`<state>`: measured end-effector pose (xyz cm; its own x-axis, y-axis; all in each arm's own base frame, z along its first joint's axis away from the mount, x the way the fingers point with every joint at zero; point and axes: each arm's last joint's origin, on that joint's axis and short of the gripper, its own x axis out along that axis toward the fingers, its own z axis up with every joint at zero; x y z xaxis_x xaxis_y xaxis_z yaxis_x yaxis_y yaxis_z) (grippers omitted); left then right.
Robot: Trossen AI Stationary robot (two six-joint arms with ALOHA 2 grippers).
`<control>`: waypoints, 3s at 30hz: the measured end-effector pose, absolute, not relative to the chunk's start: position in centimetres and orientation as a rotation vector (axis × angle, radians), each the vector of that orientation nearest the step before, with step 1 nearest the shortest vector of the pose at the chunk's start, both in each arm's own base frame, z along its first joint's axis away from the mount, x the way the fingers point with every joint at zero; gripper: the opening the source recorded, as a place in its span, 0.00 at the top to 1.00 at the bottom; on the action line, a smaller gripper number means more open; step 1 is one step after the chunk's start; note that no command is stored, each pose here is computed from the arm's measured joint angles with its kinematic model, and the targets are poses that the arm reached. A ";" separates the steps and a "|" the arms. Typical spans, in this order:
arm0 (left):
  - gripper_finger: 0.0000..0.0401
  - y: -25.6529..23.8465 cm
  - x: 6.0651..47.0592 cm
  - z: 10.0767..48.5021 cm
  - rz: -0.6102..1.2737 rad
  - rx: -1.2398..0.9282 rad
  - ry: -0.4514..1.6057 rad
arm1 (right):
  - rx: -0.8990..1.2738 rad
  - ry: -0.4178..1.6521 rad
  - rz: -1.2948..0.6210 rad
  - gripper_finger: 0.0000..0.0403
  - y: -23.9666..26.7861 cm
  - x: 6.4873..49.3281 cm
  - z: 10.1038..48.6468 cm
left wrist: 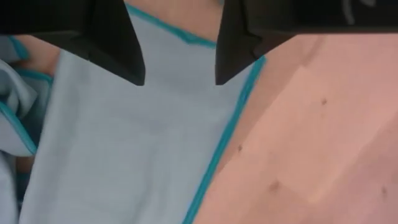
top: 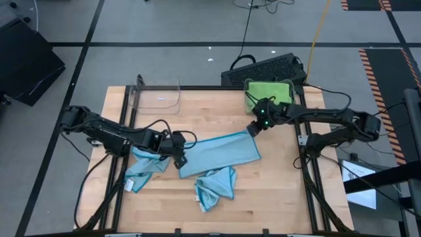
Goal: Sort microfiber towel by color & place in baskets
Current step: Fold the top blue towel
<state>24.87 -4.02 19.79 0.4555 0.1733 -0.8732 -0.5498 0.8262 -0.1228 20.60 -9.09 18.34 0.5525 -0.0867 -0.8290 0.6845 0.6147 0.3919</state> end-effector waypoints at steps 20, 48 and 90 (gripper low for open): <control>0.47 -4.9 24.4 21.5 0.412 -0.703 0.909 | 0.816 0.712 -0.326 0.68 -7.9 18.9 21.7; 0.96 -1.4 19.8 12.0 0.596 -0.712 0.939 | 0.831 0.781 -0.550 1.00 -8.9 18.2 11.7; 0.95 -0.5 21.3 10.7 0.540 -0.645 0.974 | 0.971 0.647 -0.618 1.00 -10.2 19.5 10.5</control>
